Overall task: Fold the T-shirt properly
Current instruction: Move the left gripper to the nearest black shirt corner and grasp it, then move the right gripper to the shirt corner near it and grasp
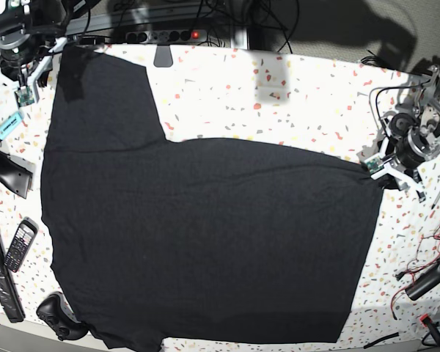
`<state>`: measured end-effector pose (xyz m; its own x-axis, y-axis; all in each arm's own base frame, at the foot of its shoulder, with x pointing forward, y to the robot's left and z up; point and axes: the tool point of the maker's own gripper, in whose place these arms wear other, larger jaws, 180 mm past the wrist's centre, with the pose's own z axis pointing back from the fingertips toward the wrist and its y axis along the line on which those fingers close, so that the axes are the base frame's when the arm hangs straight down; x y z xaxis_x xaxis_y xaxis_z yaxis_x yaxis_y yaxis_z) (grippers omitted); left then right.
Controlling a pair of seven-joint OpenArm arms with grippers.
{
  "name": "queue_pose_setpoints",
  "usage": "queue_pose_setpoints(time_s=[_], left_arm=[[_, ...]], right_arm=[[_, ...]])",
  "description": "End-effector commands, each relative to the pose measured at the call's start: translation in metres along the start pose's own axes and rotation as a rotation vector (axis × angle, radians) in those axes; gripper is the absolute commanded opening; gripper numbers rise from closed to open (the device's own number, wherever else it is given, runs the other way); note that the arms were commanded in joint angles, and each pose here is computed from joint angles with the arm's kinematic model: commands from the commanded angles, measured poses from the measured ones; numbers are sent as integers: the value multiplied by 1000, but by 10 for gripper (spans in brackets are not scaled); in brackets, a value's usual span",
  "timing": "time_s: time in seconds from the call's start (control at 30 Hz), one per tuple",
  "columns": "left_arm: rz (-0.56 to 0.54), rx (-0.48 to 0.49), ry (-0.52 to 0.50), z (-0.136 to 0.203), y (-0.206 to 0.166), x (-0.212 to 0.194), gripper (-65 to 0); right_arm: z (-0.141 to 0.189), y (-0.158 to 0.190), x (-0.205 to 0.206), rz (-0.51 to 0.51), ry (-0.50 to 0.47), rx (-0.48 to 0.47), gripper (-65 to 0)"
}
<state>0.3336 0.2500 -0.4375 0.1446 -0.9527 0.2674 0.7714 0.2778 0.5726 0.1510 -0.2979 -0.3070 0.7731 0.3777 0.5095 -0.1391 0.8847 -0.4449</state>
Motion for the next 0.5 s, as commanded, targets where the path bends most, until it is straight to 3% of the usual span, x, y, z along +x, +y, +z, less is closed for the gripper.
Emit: queue_pose_setpoints(time_s=[0.0, 0.07, 0.2, 0.37, 0.47], left_arm=[[-25, -20, 33, 1, -1, -8, -419], [-48, -38, 42, 1, -5, -9, -458], [-48, -51, 93, 1, -7, -18, -650], [11, -60, 141, 3, -9, -26, -650], [25, -65, 161, 2, -12, -28, -650]], right_arm=[[3, -5, 8, 22, -31, -17, -537], [3, -5, 8, 22, -30, -17, -537], [3, -5, 9, 22, -31, -17, -537], [3, -6, 10, 42, -36, -17, -537], [3, 6, 6, 197, -25, 47, -522]])
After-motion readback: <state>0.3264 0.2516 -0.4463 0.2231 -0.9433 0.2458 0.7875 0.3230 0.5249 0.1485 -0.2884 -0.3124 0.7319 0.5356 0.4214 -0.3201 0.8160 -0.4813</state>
